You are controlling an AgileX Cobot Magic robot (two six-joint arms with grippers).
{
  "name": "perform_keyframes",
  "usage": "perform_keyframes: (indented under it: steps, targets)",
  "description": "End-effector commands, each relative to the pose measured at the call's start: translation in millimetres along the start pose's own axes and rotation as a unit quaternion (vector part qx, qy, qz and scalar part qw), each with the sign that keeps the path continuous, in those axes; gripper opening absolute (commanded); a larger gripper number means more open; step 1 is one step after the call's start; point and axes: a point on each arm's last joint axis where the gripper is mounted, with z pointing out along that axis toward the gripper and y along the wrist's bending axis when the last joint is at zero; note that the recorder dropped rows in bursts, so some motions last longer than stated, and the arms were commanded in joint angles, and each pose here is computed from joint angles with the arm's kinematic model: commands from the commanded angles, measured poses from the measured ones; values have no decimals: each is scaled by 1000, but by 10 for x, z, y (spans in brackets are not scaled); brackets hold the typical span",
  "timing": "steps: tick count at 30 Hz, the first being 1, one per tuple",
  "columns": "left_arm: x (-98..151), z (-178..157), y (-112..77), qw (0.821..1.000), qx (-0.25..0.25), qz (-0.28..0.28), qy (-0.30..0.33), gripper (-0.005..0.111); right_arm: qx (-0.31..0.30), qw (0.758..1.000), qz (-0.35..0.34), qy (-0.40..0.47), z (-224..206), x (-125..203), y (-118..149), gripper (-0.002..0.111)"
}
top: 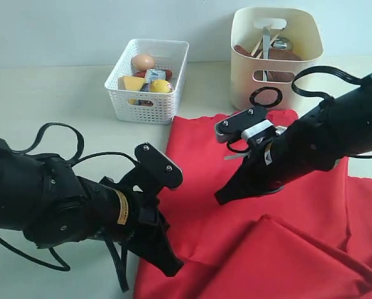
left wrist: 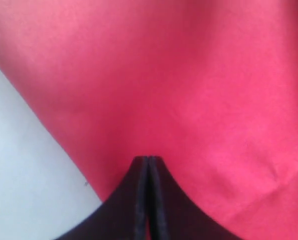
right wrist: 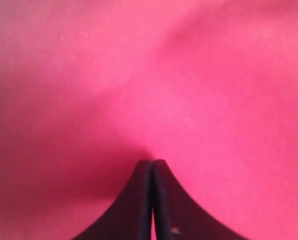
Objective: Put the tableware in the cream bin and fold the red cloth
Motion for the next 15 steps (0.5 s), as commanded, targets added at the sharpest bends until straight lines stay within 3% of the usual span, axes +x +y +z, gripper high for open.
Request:
perform_keyframes:
  steps: [1,15]
  targets:
    - [-40,-279,-12,1000,-1,4,-18,1,12,999,8,37,162,107,-169,0]
    - [-16,-1080,93,991,-13,-9,-136,1,85,982,142,86,109,443,-1235,0]
